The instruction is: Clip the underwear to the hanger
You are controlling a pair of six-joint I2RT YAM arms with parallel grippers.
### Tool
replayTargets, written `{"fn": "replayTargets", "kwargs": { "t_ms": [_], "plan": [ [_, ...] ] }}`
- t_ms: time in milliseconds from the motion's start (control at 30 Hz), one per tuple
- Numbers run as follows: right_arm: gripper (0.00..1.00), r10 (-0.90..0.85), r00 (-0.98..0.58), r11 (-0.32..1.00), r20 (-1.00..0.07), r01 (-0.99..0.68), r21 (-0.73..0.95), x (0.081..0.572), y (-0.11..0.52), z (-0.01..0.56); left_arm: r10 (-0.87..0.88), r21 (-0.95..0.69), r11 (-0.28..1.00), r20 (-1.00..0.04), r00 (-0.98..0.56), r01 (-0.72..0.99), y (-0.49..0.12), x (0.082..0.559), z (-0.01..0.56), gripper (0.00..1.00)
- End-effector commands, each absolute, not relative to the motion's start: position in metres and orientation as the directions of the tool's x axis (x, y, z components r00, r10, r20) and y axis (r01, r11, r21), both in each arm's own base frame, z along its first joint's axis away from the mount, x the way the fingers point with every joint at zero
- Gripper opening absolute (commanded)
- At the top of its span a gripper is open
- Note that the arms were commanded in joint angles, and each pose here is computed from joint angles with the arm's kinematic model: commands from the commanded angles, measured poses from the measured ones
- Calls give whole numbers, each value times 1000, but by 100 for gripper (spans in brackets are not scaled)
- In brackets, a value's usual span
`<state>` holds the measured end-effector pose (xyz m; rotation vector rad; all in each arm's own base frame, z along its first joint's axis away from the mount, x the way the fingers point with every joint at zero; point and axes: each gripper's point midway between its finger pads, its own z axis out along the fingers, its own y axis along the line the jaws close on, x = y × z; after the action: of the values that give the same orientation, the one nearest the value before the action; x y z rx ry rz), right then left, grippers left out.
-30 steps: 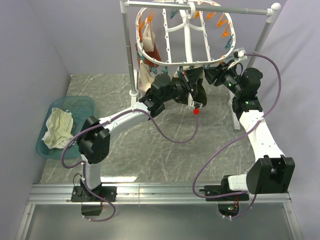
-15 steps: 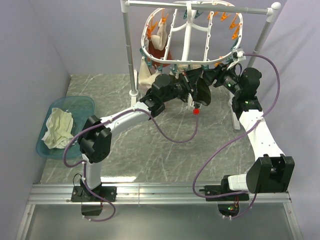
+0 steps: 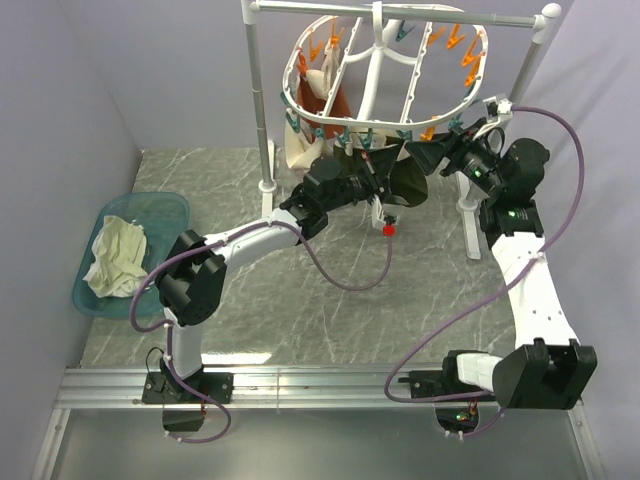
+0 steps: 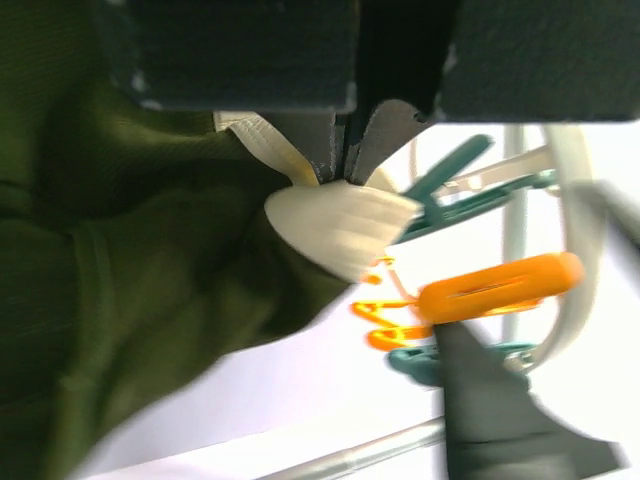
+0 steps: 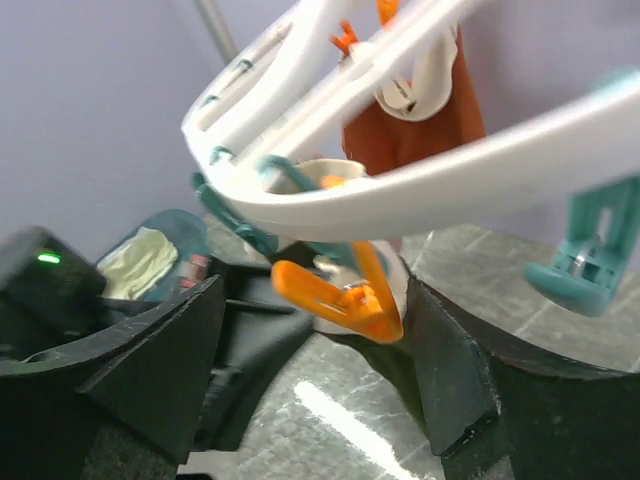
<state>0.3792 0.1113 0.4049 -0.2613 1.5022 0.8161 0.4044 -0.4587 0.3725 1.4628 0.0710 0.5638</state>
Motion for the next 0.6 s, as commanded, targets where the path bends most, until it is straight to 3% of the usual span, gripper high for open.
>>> {"fn": "replayTargets", "kwargs": {
  "t_ms": [0, 100, 233, 300, 400, 433, 567],
  "plan": [
    [81, 313, -84, 687, -946, -668, 287, 356, 114, 439, 439, 922, 35, 332, 835, -386, -442, 396, 402, 2],
    [83, 304, -96, 687, -948, -667, 288, 351, 113, 437, 440, 921, 32, 336, 833, -388, -439, 392, 399, 14],
    [84, 289, -109, 695, -951, -660, 287, 345, 110, 432, 458, 924, 25, 328, 827, -380, -430, 389, 395, 41],
    [84, 280, -110, 701, -954, -656, 281, 340, 109, 431, 462, 924, 27, 327, 824, -381, -427, 386, 395, 49],
    [85, 267, -115, 708, -957, -650, 276, 335, 106, 428, 471, 927, 30, 318, 823, -375, -420, 380, 392, 76],
    [85, 262, -114, 711, -958, -649, 271, 334, 105, 428, 472, 925, 41, 316, 823, -378, -417, 375, 398, 91],
    [86, 232, -115, 734, -966, -631, 251, 322, 97, 422, 493, 933, 43, 291, 820, -356, -405, 362, 393, 99]
  ]
}}
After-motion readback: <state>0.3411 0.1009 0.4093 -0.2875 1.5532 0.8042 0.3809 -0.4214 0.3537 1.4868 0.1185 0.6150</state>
